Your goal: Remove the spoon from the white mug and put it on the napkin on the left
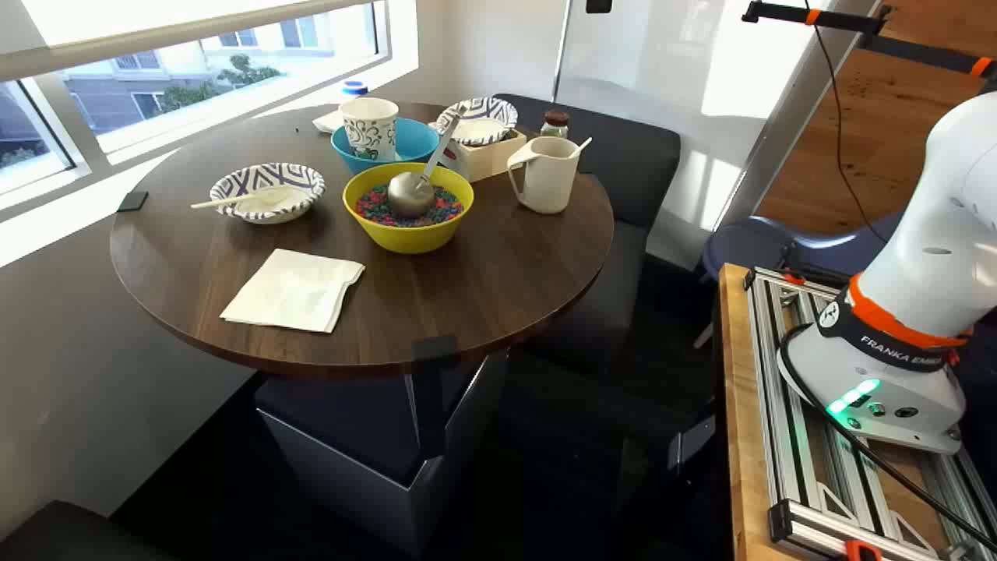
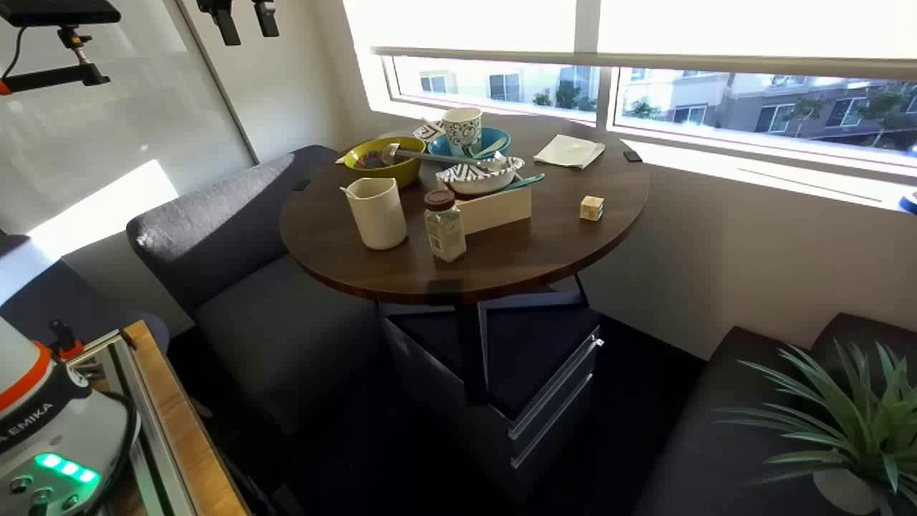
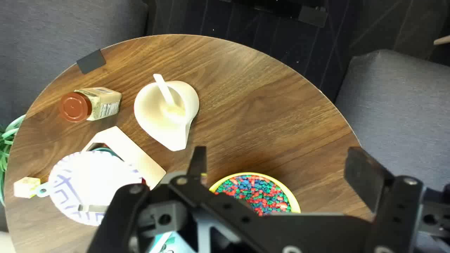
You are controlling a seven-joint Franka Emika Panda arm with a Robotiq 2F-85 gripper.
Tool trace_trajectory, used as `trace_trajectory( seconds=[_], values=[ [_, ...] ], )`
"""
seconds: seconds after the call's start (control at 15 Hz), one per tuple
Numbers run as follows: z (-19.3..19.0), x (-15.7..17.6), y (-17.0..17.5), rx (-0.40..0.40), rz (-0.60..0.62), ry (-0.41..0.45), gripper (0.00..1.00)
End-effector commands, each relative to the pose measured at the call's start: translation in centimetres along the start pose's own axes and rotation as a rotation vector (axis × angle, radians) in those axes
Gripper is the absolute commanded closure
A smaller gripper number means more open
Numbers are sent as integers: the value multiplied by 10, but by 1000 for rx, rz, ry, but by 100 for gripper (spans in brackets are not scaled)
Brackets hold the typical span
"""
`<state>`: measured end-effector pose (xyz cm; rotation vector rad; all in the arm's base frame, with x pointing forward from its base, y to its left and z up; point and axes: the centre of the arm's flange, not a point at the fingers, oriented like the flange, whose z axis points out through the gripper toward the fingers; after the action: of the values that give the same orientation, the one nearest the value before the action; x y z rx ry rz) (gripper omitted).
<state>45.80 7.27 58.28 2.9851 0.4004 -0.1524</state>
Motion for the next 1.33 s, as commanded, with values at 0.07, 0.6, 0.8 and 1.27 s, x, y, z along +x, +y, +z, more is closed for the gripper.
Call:
trace_trajectory(
  seconds=[0.07,0.6,0.8,1.27],
  values=[
    [0,0,0,0,0,0,0],
    [27,-4,-5,3,-19,36,0],
    [68,-12,-3,6,-11,56,0],
    [159,-19,41,47,-13,81,0]
  ],
)
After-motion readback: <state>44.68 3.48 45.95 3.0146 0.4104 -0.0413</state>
